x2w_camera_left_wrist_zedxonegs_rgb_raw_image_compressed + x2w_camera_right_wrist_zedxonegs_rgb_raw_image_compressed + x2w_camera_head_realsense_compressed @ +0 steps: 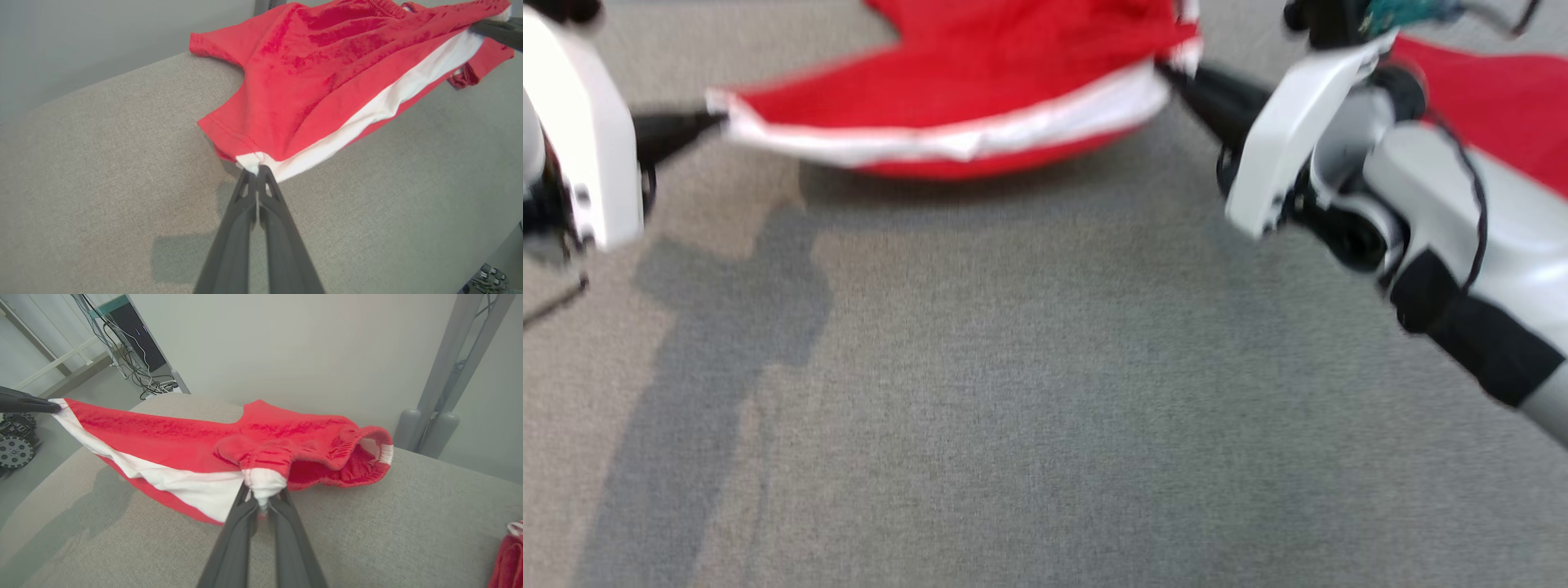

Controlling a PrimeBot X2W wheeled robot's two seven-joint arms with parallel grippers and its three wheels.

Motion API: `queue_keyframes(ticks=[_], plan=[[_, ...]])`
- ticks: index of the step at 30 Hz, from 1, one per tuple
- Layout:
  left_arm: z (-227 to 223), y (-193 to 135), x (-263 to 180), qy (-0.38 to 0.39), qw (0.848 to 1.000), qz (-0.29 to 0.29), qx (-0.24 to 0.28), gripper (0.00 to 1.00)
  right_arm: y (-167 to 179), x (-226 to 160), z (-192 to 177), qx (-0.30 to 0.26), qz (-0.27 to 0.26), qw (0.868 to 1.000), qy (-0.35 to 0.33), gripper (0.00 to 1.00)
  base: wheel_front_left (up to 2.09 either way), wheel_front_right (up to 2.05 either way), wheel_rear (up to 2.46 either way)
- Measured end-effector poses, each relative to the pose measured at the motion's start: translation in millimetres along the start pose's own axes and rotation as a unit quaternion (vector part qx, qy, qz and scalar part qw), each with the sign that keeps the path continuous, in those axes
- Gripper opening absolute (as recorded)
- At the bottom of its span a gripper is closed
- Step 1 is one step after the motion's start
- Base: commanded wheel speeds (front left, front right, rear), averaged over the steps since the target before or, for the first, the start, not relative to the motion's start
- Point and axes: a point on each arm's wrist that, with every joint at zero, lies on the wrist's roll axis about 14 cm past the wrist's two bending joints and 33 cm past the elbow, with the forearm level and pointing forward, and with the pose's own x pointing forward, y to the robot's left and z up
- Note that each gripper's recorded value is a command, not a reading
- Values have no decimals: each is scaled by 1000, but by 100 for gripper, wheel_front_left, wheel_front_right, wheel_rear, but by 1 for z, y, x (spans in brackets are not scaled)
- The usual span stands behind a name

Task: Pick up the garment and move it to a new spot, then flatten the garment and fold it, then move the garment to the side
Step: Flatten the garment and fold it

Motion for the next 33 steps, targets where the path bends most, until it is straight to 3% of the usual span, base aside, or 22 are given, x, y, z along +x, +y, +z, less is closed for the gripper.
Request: queue_keyframes(ticks=[11, 21, 28, 33], plan=[[-87, -58, -42, 86, 994, -53, -28, 0, 42, -80, -54, 28, 18, 992, 120, 0, 0, 0, 0], [-144, -106, -80, 139, 984, -104, -27, 0, 66, -136, -88, 17, 33, 988, 147, 0, 0, 0, 0], [-177, -137, -102, 171, 976, -131, -40, 0, 75, -185, -145, 52, 37, 971, 229, 0, 0, 0, 0], [-188, -151, -104, 188, 969, -150, -48, 0, 82, -201, -159, 70, 46, 962, 258, 0, 0, 0, 0]])
